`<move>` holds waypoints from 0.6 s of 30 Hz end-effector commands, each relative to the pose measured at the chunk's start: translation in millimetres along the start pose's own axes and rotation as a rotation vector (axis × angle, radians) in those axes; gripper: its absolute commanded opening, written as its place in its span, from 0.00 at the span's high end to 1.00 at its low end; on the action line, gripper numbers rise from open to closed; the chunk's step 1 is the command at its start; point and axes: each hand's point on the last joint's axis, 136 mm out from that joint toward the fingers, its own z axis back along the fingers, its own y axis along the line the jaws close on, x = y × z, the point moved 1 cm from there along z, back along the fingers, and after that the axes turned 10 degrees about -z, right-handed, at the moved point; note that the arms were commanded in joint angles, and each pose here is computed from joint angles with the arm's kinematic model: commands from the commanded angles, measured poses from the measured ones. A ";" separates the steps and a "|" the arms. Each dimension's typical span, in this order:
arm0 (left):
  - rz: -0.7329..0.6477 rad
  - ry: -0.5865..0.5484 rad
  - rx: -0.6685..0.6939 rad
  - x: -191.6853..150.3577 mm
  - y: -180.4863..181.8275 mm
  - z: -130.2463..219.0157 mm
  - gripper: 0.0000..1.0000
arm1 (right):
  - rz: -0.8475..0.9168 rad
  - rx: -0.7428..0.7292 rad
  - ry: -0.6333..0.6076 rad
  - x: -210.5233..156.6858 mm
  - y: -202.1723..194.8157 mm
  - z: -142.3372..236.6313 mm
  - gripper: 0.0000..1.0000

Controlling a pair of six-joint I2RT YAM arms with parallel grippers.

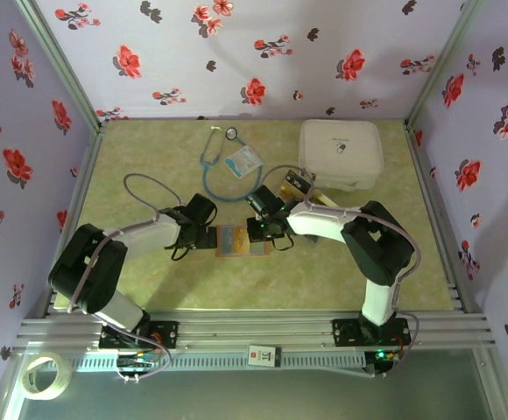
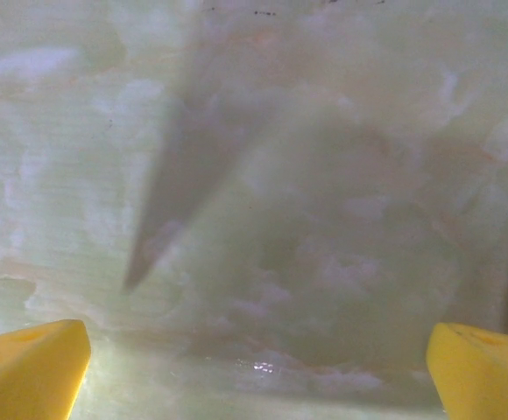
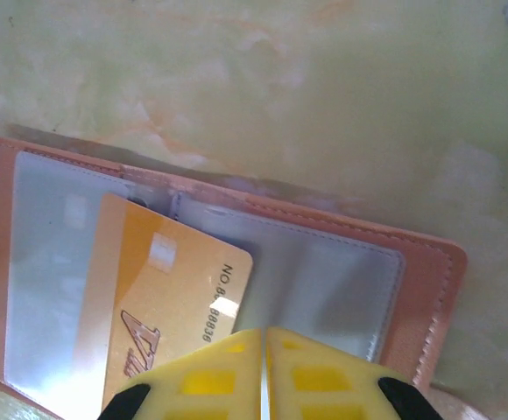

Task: Put the credit cards into the card holder
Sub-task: Insert the credit card into the card slot.

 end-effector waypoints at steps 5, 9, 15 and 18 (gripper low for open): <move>-0.027 0.022 0.020 2.6 1.3 -4.2 0.00 | 0.045 -0.005 0.026 -1.6 13.5 -8.5 0.91; -0.032 0.027 0.018 1.0 0.3 -6.2 0.00 | 0.051 0.004 0.030 -2.0 20.6 -10.3 0.91; -0.035 0.026 0.011 -1.3 -1.7 -7.7 0.00 | 0.057 0.016 0.038 -2.1 29.8 -15.0 0.91; -0.037 0.025 0.009 -2.3 -2.4 -8.4 0.00 | 0.063 0.021 0.041 -2.8 34.8 -16.3 0.91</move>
